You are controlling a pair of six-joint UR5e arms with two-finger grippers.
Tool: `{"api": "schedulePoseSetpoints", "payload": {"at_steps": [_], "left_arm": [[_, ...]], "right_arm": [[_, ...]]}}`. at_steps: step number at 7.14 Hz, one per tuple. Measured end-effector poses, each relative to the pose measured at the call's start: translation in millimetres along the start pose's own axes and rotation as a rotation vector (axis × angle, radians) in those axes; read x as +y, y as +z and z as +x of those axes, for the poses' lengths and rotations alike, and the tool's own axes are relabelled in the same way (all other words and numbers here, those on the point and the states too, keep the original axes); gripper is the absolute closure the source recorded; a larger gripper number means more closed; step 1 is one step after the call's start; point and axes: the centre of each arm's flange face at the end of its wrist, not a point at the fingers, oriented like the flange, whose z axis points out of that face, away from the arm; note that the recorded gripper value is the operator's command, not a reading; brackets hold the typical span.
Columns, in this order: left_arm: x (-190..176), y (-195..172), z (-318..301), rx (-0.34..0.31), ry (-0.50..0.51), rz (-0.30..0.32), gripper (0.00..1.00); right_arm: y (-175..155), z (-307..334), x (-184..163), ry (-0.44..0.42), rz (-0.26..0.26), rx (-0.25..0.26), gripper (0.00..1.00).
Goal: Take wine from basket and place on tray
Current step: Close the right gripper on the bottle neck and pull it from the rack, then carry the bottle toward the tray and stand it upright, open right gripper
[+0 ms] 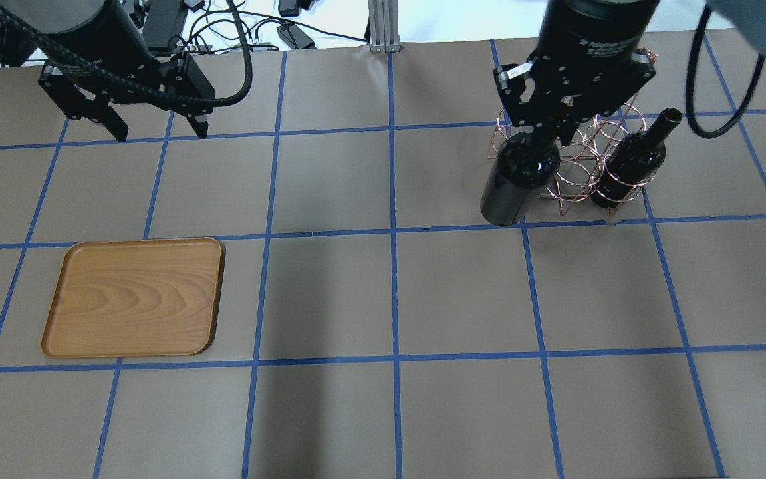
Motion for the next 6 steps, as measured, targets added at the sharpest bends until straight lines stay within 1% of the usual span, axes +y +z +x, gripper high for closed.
{"api": "schedulePoseSetpoints", "payload": {"at_steps": [2,6], "left_arm": [[0,0,0,0.0,0.0,-0.001,0.0],[0,0,0,0.0,0.0,-0.001,0.0]], "right_arm": [[26,-58,-2,0.036,0.009,-0.007,1.0],[87,-137,7,0.084,-0.013,0.0,1.0]]}}
